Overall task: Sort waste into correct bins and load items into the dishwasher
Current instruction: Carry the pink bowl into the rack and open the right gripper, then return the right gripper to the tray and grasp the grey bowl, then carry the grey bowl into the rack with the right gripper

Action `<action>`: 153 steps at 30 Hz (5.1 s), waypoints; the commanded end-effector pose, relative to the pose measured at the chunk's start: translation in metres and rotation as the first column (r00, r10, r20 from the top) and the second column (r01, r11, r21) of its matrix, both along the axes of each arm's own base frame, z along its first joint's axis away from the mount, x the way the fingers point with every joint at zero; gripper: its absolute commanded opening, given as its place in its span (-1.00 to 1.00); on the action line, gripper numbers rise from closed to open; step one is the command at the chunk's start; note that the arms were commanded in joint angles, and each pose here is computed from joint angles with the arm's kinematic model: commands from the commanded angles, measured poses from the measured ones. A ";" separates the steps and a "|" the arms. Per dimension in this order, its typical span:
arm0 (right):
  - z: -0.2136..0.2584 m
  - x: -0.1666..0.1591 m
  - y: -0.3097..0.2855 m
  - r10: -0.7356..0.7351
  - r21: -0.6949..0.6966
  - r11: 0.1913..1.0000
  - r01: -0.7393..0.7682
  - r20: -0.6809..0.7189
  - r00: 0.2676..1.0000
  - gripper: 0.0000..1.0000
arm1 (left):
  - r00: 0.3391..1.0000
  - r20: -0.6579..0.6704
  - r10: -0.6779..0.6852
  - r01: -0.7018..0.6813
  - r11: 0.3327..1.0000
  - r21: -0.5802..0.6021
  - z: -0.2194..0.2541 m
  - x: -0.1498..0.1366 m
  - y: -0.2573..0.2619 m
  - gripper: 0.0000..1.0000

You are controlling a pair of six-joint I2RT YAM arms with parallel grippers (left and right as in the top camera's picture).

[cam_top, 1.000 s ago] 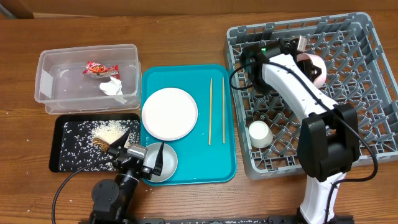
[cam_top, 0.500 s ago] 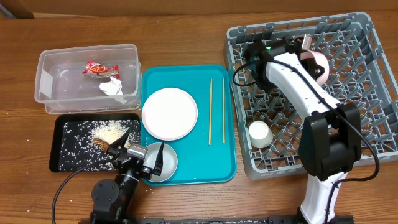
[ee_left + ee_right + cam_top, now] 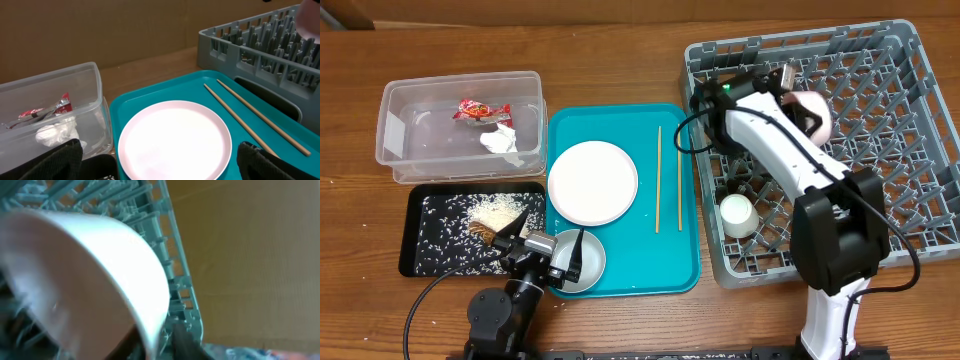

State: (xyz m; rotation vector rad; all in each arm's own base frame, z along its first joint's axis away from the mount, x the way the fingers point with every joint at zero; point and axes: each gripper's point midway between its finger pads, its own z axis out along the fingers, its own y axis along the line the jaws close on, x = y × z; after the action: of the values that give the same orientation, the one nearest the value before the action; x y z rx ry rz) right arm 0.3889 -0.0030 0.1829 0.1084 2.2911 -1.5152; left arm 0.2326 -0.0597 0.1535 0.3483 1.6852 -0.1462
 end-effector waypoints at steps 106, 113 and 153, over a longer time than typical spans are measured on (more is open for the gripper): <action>0.021 -0.037 -0.088 -0.299 0.142 0.952 0.272 0.233 0.925 -0.92 | 1.000 0.003 -0.001 0.001 1.000 0.002 -0.001 0.000 0.000 1.00; 0.005 -0.040 -0.082 -0.308 0.163 0.945 0.282 0.166 0.937 -0.92 | 1.000 0.004 -0.001 0.001 1.000 0.002 -0.001 0.000 0.000 1.00; 0.055 -0.045 -0.025 -0.309 0.411 0.896 0.166 0.311 0.899 -0.89 | 1.000 0.003 -0.001 0.001 1.000 0.002 -0.001 0.000 0.000 1.00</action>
State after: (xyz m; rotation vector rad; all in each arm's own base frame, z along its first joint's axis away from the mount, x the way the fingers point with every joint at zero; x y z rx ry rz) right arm 0.3411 -0.0290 0.1900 0.5548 2.3521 -1.2902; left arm 0.2339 -0.0556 0.1534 0.3349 1.6869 -0.1271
